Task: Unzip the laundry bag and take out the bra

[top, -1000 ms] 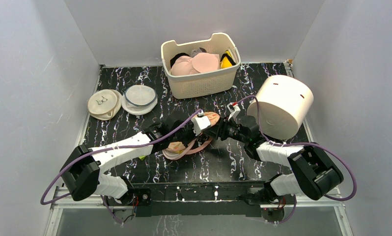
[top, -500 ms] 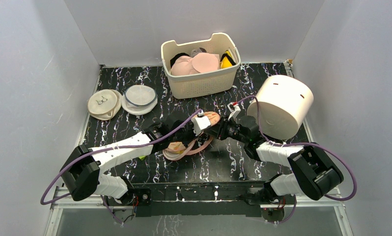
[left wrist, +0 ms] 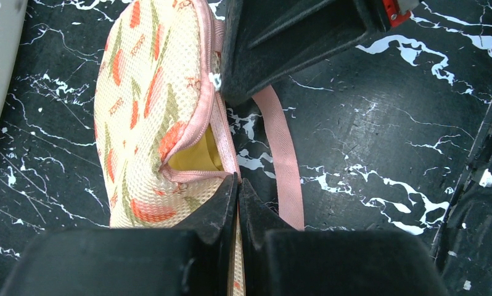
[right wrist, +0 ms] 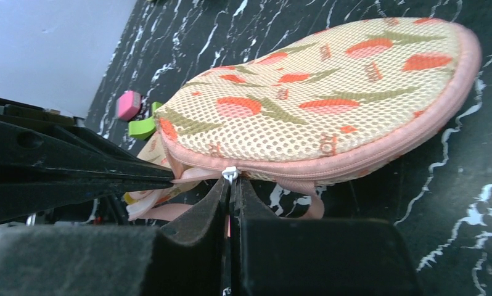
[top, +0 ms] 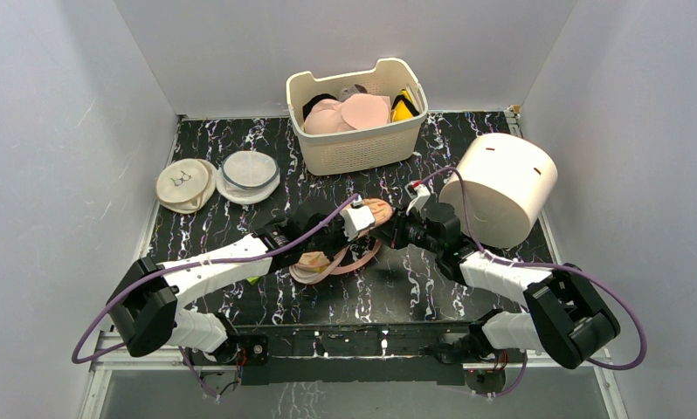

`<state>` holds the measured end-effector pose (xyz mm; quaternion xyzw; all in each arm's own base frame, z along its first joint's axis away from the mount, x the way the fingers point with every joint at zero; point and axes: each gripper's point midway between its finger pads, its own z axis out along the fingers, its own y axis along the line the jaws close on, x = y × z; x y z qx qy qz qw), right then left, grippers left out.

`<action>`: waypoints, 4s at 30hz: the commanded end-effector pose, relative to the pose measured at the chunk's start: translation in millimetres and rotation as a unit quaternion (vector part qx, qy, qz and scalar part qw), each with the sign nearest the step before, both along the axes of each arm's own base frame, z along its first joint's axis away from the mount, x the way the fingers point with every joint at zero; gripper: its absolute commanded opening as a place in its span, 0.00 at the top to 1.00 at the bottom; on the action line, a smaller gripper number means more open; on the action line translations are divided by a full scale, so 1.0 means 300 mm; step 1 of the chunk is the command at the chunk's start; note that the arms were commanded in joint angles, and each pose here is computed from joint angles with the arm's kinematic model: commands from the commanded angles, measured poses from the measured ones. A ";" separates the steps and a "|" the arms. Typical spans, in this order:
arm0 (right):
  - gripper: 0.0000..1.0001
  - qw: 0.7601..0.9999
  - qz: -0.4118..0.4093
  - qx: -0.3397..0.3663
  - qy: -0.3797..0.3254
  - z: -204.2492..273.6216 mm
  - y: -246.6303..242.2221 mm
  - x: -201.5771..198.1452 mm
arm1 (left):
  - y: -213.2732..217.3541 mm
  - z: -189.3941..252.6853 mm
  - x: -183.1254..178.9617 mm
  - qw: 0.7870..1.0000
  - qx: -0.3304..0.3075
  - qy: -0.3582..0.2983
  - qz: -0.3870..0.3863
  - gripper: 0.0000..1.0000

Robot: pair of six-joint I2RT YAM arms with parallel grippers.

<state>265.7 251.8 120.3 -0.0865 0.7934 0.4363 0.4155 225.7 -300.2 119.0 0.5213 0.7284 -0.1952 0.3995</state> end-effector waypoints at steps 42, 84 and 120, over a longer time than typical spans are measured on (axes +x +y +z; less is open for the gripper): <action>1.00 0.986 0.088 -0.073 -0.121 0.165 0.104 -0.065 | -0.063 -0.012 0.020 0.999 -0.021 0.027 0.010 0.66; 1.00 0.984 0.077 -0.112 -0.117 0.145 -0.052 -0.024 | -0.063 0.064 -0.032 0.998 -0.049 0.010 -0.037 0.43; 1.00 0.989 -0.002 -0.129 -0.070 0.048 -0.150 0.039 | -0.044 0.145 -0.045 0.995 -0.070 -0.035 -0.055 1.00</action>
